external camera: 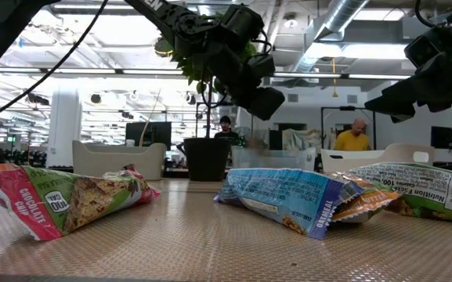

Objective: Pick and place Granola Bars by type
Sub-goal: Put the yellow granola bar into the transparent bin

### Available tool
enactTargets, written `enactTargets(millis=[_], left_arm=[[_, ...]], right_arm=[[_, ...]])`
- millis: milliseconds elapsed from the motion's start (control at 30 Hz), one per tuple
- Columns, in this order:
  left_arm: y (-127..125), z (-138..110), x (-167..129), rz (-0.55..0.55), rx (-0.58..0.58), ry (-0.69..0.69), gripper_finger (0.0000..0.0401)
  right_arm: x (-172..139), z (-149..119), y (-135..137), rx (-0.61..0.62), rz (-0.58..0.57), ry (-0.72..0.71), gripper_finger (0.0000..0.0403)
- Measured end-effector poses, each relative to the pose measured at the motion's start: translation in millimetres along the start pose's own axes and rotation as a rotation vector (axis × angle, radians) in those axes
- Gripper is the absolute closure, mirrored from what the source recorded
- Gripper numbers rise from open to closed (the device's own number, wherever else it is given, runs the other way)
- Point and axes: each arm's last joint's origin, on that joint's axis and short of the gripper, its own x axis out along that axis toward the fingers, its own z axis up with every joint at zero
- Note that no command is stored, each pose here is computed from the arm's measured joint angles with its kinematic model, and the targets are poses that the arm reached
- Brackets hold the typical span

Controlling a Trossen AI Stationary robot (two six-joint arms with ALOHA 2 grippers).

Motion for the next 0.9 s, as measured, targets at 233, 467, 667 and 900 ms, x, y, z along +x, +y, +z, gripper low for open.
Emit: enactTargets(millis=[233, 467, 667, 900], left_arm=[[0, 0, 0, 0.0, -0.011, -0.003, 0.0171], [-21, 10, -14, -0.113, 0.026, -0.081, 0.0158], [-57, 15, -42, -0.266, 0.201, -0.142, 0.0175], [-100, -1, -82, -0.467, 0.427, -0.036, 0.0189]], right_arm=[[0, 0, 0, 0.0, 0.0, 0.0, 0.0184], [0, 0, 0, 0.0, 0.0, 0.0, 0.0184], [0, 0, 0, 0.0, 0.0, 0.0, 0.0184], [0, 0, 0, 0.0, 0.0, 0.0, 0.0184]])
